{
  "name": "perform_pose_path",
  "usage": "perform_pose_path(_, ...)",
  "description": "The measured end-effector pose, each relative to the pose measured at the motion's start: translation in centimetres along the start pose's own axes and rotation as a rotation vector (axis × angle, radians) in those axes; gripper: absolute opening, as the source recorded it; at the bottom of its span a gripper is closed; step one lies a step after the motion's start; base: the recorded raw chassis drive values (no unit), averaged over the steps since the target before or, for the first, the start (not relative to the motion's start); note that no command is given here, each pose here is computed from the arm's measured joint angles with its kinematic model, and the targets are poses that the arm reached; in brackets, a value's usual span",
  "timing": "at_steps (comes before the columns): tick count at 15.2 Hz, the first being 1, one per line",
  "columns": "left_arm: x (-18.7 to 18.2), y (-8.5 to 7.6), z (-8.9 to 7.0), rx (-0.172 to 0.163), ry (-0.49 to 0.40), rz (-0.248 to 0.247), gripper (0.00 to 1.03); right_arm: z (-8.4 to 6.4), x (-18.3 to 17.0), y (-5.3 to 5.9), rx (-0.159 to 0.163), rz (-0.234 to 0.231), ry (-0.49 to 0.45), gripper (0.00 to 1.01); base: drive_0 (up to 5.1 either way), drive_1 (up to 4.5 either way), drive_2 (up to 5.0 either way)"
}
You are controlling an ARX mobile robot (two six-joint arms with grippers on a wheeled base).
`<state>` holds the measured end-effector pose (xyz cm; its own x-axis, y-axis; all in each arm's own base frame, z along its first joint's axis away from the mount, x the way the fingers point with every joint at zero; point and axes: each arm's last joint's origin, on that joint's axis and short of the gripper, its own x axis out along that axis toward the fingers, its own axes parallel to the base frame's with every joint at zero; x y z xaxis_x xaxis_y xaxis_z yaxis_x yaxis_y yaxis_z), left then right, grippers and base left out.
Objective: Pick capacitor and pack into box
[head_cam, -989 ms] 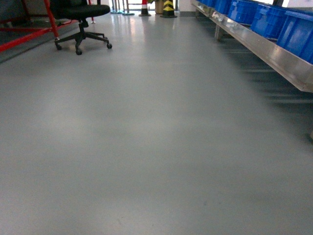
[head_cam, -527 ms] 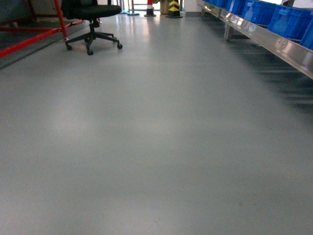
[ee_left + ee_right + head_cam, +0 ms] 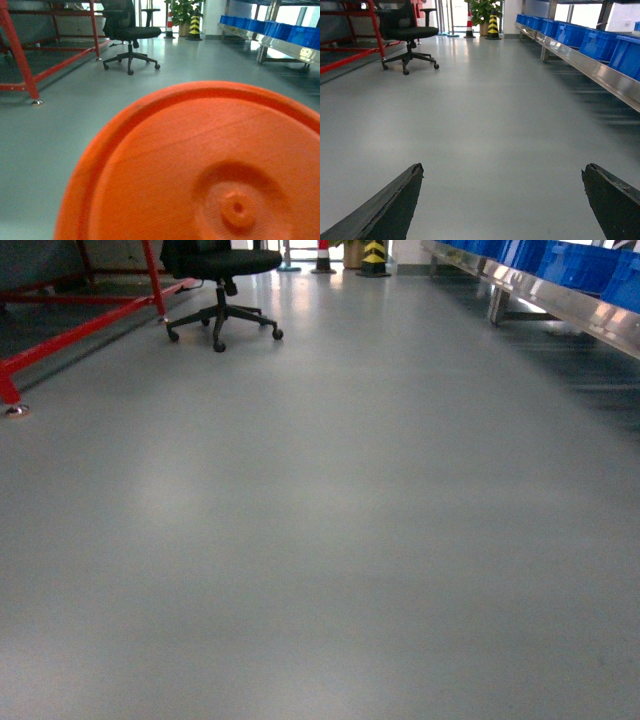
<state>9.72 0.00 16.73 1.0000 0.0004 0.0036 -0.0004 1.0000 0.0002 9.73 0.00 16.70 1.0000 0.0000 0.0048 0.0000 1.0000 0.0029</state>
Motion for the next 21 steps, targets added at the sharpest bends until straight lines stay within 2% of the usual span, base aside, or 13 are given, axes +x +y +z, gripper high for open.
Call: perform_pose_path(21, 0.00, 0.00, -0.03, 0.000, 0.003, 0.000, 0.44, -0.03, 0.00, 0.00, 0.000, 0.000, 0.003, 0.98, -5.0, 2.44, 2.4)
